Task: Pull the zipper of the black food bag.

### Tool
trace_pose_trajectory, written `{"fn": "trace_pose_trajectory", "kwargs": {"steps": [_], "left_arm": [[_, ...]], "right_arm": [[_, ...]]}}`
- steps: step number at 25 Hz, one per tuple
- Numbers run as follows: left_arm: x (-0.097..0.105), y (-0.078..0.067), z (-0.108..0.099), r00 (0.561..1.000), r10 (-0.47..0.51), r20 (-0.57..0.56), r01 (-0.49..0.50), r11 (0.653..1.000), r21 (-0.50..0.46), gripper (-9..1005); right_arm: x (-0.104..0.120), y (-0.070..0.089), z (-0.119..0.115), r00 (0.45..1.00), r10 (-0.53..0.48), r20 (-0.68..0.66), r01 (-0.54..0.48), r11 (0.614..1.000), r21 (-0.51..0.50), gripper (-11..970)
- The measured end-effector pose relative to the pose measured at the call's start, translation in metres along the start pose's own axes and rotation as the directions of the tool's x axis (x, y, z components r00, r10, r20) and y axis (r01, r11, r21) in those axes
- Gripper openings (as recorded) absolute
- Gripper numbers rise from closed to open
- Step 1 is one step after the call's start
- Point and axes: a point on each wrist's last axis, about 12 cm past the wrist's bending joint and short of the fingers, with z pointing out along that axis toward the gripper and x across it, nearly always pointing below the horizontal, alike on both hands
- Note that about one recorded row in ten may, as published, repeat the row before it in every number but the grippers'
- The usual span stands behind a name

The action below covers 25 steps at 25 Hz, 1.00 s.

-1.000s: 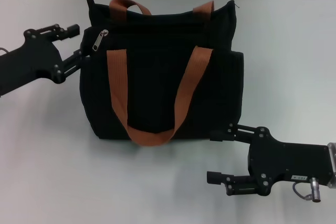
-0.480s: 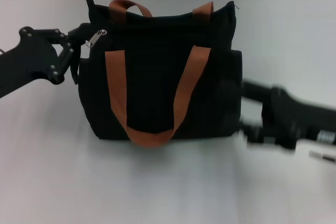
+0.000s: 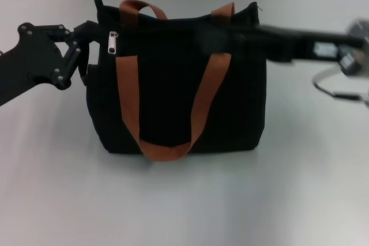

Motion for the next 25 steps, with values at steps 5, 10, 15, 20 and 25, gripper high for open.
{"fn": "trace_pose_trajectory", "kwargs": {"steps": [5, 10, 15, 20, 25], "left_arm": [[0.000, 0.000, 0.000, 1.000, 0.005, 0.003, -0.005, 1.000, -0.004, 22], [-0.001, 0.002, 0.000, 1.000, 0.007, 0.012, -0.007, 1.000, -0.017, 22], [-0.002, 0.002, 0.000, 1.000, 0.008, 0.017, -0.008, 1.000, -0.023, 23], [-0.002, 0.002, 0.000, 1.000, 0.009, 0.017, -0.008, 1.000, -0.022, 24], [-0.002, 0.002, 0.000, 1.000, 0.008, 0.017, -0.008, 1.000, -0.018, 24]], "right_arm": [[-0.028, -0.011, 0.029, 0.995, 0.018, -0.099, -0.011, 0.998, 0.069, 819], [-0.045, -0.017, 0.058, 0.982, 0.042, -0.182, -0.018, 0.991, 0.129, 819], [-0.055, -0.021, 0.080, 0.963, 0.086, -0.254, -0.036, 0.980, 0.193, 819], [-0.057, -0.023, 0.087, 0.955, 0.097, -0.282, -0.029, 0.972, 0.234, 818], [-0.058, -0.024, 0.091, 0.951, 0.103, -0.293, -0.029, 0.969, 0.246, 787]]}}
